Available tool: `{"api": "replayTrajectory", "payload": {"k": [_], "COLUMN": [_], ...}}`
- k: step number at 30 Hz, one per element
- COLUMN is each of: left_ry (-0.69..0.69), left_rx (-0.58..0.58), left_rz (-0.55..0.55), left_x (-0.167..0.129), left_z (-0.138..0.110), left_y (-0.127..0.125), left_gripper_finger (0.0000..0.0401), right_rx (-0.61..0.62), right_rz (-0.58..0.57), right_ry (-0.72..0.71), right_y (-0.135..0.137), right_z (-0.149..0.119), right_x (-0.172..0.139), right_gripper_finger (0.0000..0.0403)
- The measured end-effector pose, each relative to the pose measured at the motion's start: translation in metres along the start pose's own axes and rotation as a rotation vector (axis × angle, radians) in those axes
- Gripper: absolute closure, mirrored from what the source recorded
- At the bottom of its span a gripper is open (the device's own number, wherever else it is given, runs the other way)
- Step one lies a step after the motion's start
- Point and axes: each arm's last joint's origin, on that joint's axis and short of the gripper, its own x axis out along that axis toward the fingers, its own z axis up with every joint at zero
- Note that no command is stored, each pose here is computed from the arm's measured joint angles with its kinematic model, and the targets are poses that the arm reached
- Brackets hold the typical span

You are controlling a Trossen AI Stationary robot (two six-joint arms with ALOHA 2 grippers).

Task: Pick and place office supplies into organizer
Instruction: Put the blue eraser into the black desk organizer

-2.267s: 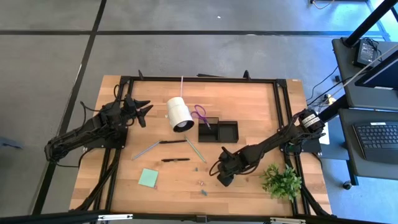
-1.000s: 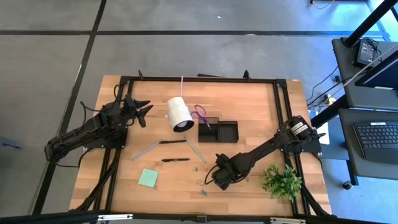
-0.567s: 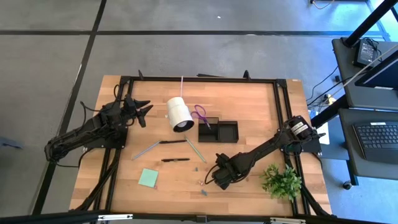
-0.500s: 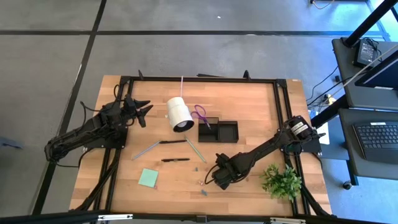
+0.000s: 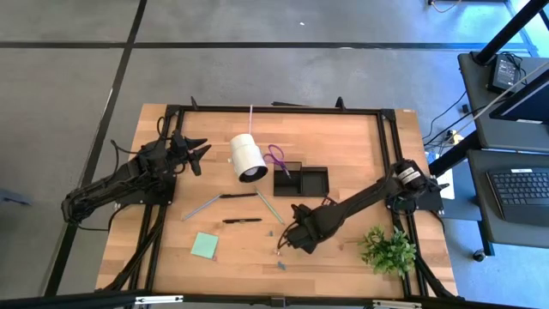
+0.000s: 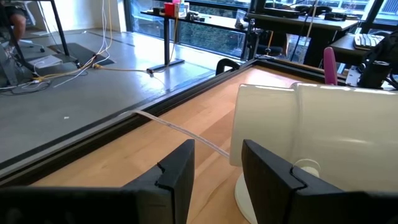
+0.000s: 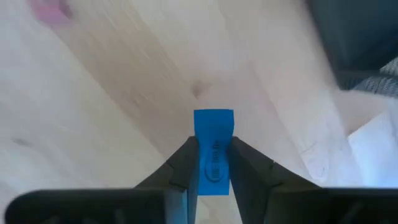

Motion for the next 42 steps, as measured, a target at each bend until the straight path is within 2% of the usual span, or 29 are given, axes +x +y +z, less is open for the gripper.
{"api": "replayTrajectory", "payload": {"k": [4,10,16,21,27,33,37,42], "left_ry": [0.000,0.000,0.001,0.001,0.000,0.001,0.001,0.001], "left_rx": [-0.004,-0.004,-0.003,-0.001,0.000,0.000,0.000,0.000], "left_rz": [0.000,0.000,-0.001,0.000,-0.001,-0.001,-0.001,0.000], "left_x": [0.000,0.000,0.000,0.000,0.000,0.000,0.000,0.000], "left_z": [0.000,0.000,0.000,0.000,0.000,0.000,0.000,0.000], "left_y": [0.000,0.000,0.000,0.000,0.000,0.000,0.000,0.000], "left_gripper_finger": [0.0274,0.0274,0.0274,0.0274,0.0274,0.0274,0.0274,0.0274], "right_rx": [-0.046,-0.123,-0.236,-0.290,-0.360,-0.409,-0.397,-0.361], "right_rz": [0.007,0.113,0.155,0.176,0.178,0.154,0.055,0.050], "right_ry": [-0.039,-0.137,-0.184,-0.165,-0.219,-0.205,-0.225,-0.281], "right_y": [-0.009,-0.025,-0.048,-0.067,-0.079,-0.077,-0.078,-0.075], "right_z": [0.024,0.068,0.098,0.116,0.133,0.130,0.127,0.128], "right_x": [-0.026,-0.061,-0.076,-0.072,-0.062,-0.034,-0.015,0.003], "right_gripper_finger": [0.0324,0.0324,0.0324,0.0325,0.0325,0.0325,0.0325,0.0325]}}
